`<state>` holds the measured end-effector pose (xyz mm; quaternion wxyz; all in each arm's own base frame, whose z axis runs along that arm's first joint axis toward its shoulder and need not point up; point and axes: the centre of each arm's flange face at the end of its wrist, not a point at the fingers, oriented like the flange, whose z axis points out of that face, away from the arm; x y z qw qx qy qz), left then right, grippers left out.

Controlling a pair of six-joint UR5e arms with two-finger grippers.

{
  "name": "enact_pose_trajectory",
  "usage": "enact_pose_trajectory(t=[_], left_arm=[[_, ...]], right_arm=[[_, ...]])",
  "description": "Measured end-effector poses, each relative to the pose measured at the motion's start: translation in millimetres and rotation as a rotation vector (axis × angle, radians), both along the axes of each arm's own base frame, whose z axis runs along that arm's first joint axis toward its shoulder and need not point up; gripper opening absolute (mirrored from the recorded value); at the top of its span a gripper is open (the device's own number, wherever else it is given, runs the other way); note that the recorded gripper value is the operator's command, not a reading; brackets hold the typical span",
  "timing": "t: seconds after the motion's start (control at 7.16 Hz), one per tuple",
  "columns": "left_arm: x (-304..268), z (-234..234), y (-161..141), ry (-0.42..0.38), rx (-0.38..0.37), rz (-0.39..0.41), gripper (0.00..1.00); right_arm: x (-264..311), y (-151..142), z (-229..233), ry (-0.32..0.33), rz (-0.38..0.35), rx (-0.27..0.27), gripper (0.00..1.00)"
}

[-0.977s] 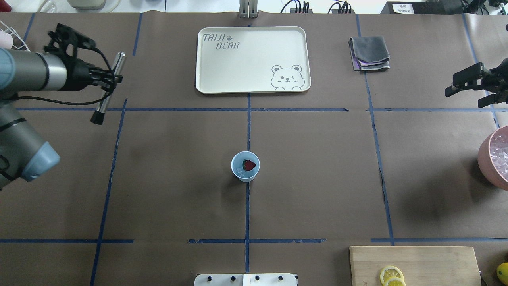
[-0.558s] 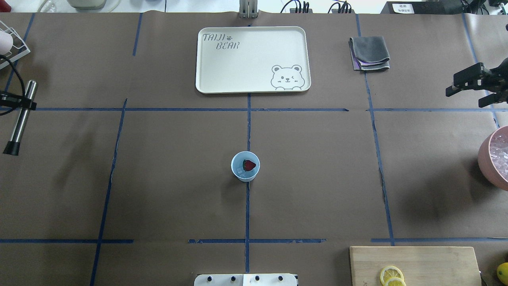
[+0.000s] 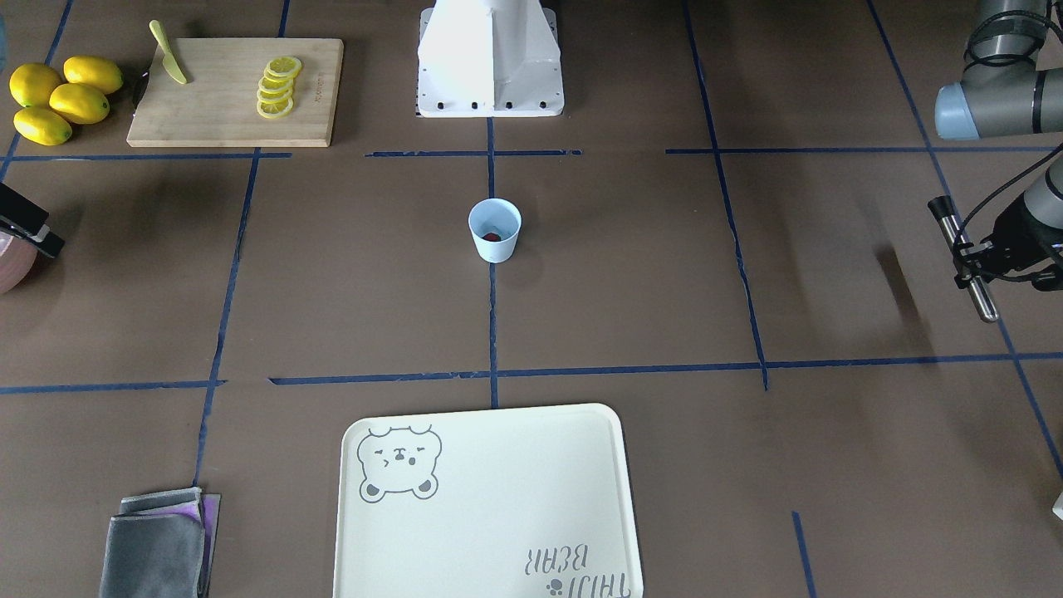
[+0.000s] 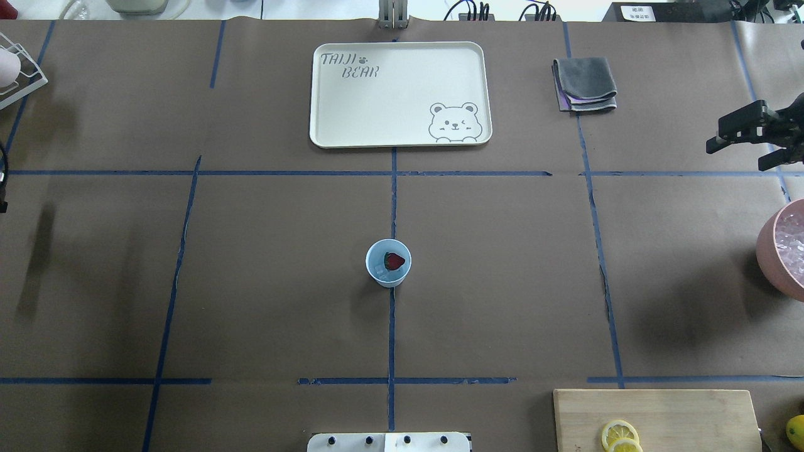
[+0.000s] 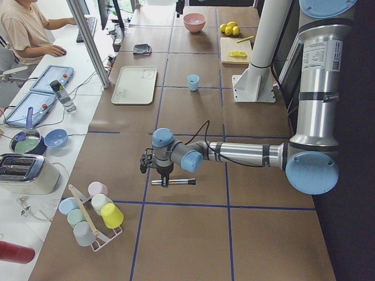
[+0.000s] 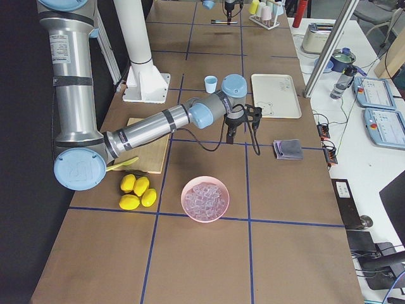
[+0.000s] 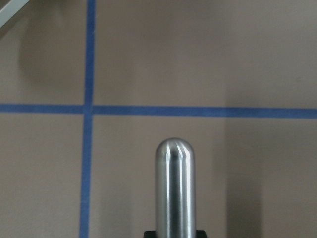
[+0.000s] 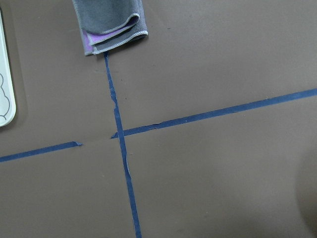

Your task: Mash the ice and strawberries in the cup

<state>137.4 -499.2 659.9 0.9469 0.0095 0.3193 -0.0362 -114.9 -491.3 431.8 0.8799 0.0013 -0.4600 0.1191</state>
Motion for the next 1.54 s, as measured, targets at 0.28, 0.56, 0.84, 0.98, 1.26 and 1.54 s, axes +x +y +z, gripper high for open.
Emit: enact_pose_trajectory(t=[0.28, 0.56, 0.84, 0.98, 1.26, 1.54], left_arm=[[0.1, 12.7, 1.6, -0.011, 0.032, 0.07, 0.0], [1.1, 19.4, 1.7, -0.014, 0.038, 0.096, 0.0], [3.0, 27.4, 0.1, -0.016, 0.025, 0.088, 0.0], [4.4, 32.9, -1.1, -0.012, 0.02, 0.072, 0.0], [5.6, 44.9, -1.6, 0.0, 0.029, 0.052, 0.0], [6.4, 48.5, -1.7, 0.001, 0.031, 0.048, 0.02]], right_arm=[[0.2, 0.2, -1.0, -0.001, 0.001, 0.001, 1.0], [0.1, -0.3, -2.6, -0.002, 0.002, 0.002, 1.0], [-0.4, -1.1, -3.4, -0.002, 0.003, 0.003, 1.0], [-0.4, -1.2, -3.6, -0.003, 0.003, 0.003, 1.0], [0.0, -1.1, -4.4, -0.004, 0.004, 0.004, 1.0], [-0.2, -1.1, -4.4, -0.005, 0.003, 0.003, 1.0]])
